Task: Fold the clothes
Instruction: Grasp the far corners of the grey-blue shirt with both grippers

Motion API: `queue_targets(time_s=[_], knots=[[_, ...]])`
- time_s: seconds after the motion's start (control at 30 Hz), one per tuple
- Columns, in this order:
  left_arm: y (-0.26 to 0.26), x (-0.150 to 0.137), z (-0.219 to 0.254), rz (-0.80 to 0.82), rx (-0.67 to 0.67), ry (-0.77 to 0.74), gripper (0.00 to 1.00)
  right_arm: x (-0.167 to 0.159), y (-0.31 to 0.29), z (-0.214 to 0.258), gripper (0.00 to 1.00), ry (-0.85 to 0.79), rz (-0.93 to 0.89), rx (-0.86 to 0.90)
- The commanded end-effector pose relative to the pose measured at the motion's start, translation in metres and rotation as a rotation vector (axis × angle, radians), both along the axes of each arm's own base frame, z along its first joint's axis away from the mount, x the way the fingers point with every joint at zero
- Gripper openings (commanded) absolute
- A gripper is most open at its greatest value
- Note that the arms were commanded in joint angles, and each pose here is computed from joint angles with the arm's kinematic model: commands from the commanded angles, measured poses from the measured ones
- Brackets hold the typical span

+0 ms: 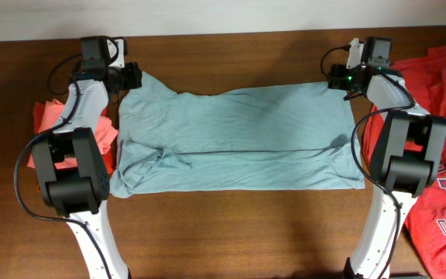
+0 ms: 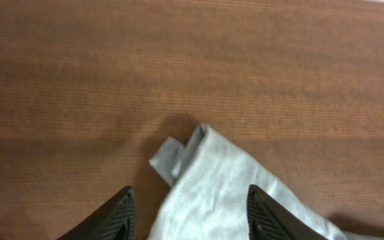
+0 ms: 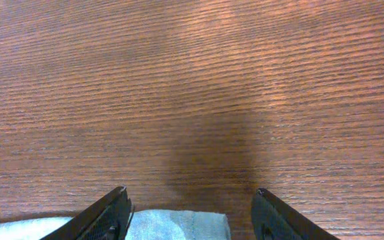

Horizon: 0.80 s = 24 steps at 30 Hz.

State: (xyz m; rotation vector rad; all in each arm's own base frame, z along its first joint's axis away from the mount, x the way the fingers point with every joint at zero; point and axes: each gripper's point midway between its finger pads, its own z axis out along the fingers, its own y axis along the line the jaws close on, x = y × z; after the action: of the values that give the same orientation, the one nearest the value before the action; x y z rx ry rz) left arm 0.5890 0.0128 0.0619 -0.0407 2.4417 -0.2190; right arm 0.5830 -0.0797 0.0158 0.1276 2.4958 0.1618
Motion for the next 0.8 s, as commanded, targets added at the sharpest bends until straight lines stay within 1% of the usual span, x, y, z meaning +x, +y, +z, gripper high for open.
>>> queue_targets(time_s=[0.0,0.2,0.3,0.37,0.47,0.57,0.6,0.7,0.73,0.77], knots=[[0.005,0.01,-0.013,0.001,0.02,-0.016,0.56,-0.001,0.012,-0.009,0.63,0.018,0.02,0.016],[-0.005,0.008,-0.041,-0.038,-0.031,0.02,0.56,-0.01,0.015,-0.029,0.63,0.074,0.02,0.023],[-0.008,0.007,-0.049,-0.047,-0.043,0.029,0.56,-0.016,0.015,-0.039,0.57,0.107,0.017,0.023],[-0.017,0.008,-0.052,-0.085,-0.086,0.019,0.56,-0.018,0.015,-0.043,0.54,0.119,0.016,0.025],[-0.024,0.008,-0.058,-0.112,-0.12,0.02,0.55,-0.018,0.015,-0.043,0.4,0.122,0.016,0.026],[-0.025,0.008,-0.06,-0.114,-0.121,0.023,0.55,-0.02,0.015,-0.044,0.31,0.128,0.014,0.024],[-0.025,0.008,-0.06,-0.114,-0.121,0.022,0.55,-0.02,0.014,-0.044,0.28,0.13,0.011,0.021],[-0.025,0.008,-0.06,-0.114,-0.121,0.022,0.55,-0.021,0.012,-0.045,0.24,0.135,0.005,0.016],[-0.025,0.008,-0.06,-0.114,-0.121,0.023,0.51,-0.021,0.012,-0.045,0.2,0.136,0.005,0.016],[-0.025,0.008,-0.06,-0.114,-0.122,0.025,0.43,-0.022,0.012,-0.045,0.13,0.139,0.005,0.016]])
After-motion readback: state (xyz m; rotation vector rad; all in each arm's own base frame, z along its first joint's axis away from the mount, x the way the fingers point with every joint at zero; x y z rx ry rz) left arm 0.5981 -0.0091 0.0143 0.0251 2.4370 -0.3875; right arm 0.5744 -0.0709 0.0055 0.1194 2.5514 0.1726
